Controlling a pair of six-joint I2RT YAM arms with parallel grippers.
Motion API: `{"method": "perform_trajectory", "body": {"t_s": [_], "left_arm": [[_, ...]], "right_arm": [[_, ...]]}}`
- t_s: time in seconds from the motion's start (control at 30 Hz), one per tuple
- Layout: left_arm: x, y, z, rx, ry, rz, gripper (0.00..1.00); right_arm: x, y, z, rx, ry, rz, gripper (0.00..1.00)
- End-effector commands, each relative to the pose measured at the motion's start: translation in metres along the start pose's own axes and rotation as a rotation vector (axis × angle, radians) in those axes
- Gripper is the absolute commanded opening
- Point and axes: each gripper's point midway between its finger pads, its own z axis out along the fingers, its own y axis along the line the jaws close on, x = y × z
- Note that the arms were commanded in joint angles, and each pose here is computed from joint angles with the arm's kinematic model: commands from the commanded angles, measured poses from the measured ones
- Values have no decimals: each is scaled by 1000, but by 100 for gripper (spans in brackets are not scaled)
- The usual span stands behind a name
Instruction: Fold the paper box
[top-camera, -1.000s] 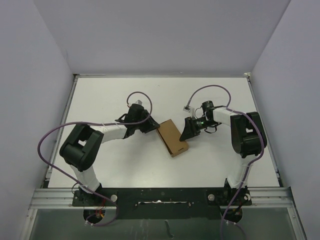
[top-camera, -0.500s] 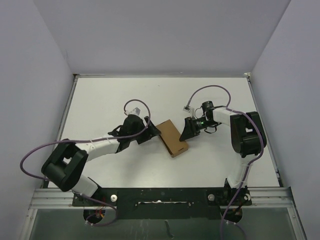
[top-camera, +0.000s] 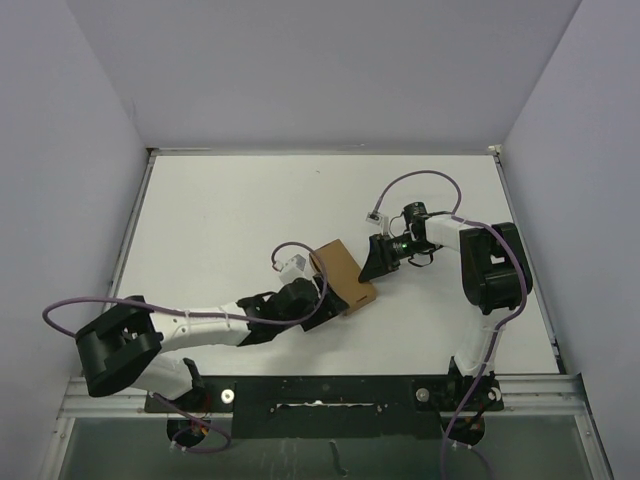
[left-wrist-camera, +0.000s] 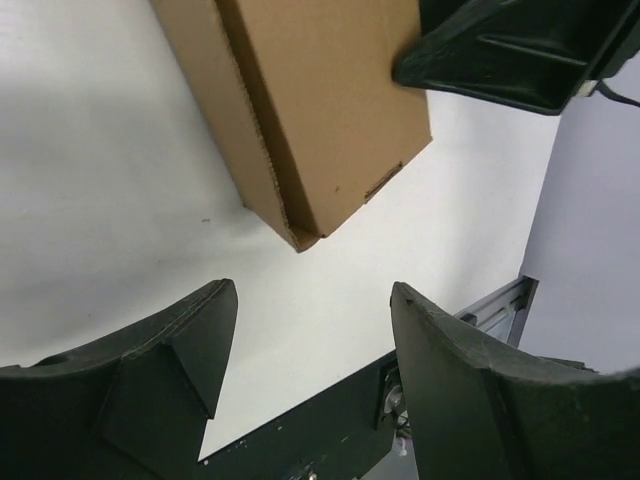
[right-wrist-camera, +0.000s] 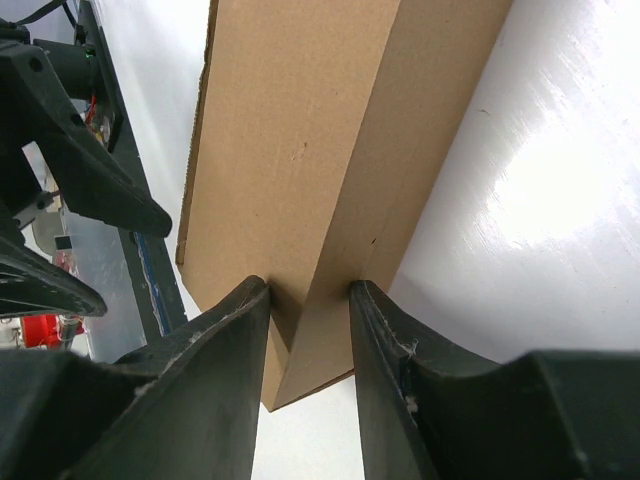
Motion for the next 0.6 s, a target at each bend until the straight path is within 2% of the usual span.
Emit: {"method": "perform_trajectory", "body": {"t_s": [0.0,0.57], "left_arm": [[-7,-2,10,-38,-82,-89,61],[2,-10,44,-41,-66,-96,51]], "right_arm": [[2,-13,3,42,22,-29,35],[3,-13,4,42,26,-27,35]]}}
